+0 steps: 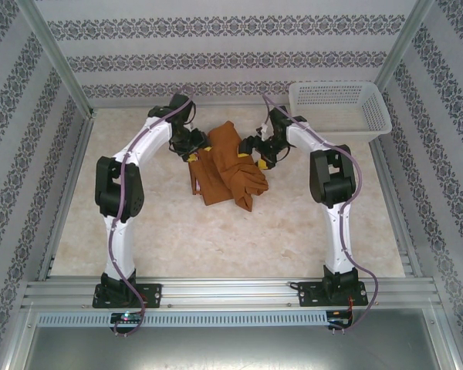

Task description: Roll up the long pants

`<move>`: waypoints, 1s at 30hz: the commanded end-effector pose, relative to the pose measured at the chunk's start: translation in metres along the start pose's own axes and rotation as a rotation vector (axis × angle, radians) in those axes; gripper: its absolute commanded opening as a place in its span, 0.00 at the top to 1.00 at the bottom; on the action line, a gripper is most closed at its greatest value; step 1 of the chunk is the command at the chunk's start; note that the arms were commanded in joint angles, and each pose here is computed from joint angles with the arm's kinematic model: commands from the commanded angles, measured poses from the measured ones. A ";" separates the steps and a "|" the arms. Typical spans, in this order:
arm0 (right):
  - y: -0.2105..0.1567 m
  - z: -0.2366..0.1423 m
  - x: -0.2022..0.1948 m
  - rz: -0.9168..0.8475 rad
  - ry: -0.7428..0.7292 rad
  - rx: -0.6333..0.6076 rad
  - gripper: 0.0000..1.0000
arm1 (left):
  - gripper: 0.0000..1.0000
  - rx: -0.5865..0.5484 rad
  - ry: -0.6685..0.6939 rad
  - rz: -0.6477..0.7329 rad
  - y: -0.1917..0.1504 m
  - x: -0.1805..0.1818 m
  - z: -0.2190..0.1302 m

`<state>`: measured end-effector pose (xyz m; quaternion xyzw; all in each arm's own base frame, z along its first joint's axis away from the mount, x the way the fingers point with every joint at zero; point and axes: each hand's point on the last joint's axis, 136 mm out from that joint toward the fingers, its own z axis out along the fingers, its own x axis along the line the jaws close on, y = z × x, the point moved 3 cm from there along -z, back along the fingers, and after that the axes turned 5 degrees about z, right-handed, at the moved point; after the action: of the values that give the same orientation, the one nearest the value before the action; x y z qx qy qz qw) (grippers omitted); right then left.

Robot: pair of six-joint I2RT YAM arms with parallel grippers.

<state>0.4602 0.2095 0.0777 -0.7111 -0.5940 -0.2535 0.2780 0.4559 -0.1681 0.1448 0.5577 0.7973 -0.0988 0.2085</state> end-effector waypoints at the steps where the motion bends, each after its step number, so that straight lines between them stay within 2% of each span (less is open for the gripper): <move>1: -0.013 0.016 -0.002 -0.011 -0.030 0.047 0.14 | 1.00 0.065 0.057 -0.065 -0.009 0.022 0.027; 7: -0.016 0.025 0.001 -0.009 -0.029 0.058 0.15 | 1.00 0.097 0.082 -0.091 -0.019 0.033 0.068; 11: -0.018 0.032 0.002 -0.002 -0.023 0.067 0.27 | 1.00 0.119 0.132 -0.106 -0.024 0.043 0.091; 14: -0.018 0.034 0.005 -0.001 -0.017 0.066 0.54 | 1.00 0.126 0.160 -0.114 -0.027 0.050 0.102; 15: -0.018 0.035 0.006 0.001 -0.011 0.069 0.70 | 1.00 0.132 0.163 -0.117 -0.029 0.051 0.106; 16: -0.018 0.034 0.007 0.003 -0.006 0.070 0.91 | 1.00 0.135 0.166 -0.120 -0.030 0.053 0.108; 17: -0.018 0.033 0.008 0.006 -0.008 0.070 1.00 | 1.00 0.138 0.167 -0.123 -0.031 0.054 0.110; 23: -0.016 -0.004 0.002 -0.002 -0.114 0.035 1.00 | 1.00 0.140 0.147 -0.111 -0.034 0.046 0.113; 30: -0.018 -0.082 -0.002 -0.076 -0.401 -0.075 1.00 | 1.00 0.147 0.097 -0.071 -0.041 0.016 0.124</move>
<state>0.4495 0.1902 0.0873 -0.7311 -0.6291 -0.1718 0.2006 0.4468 -0.1970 0.0570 0.5418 0.8175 -0.1288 0.1466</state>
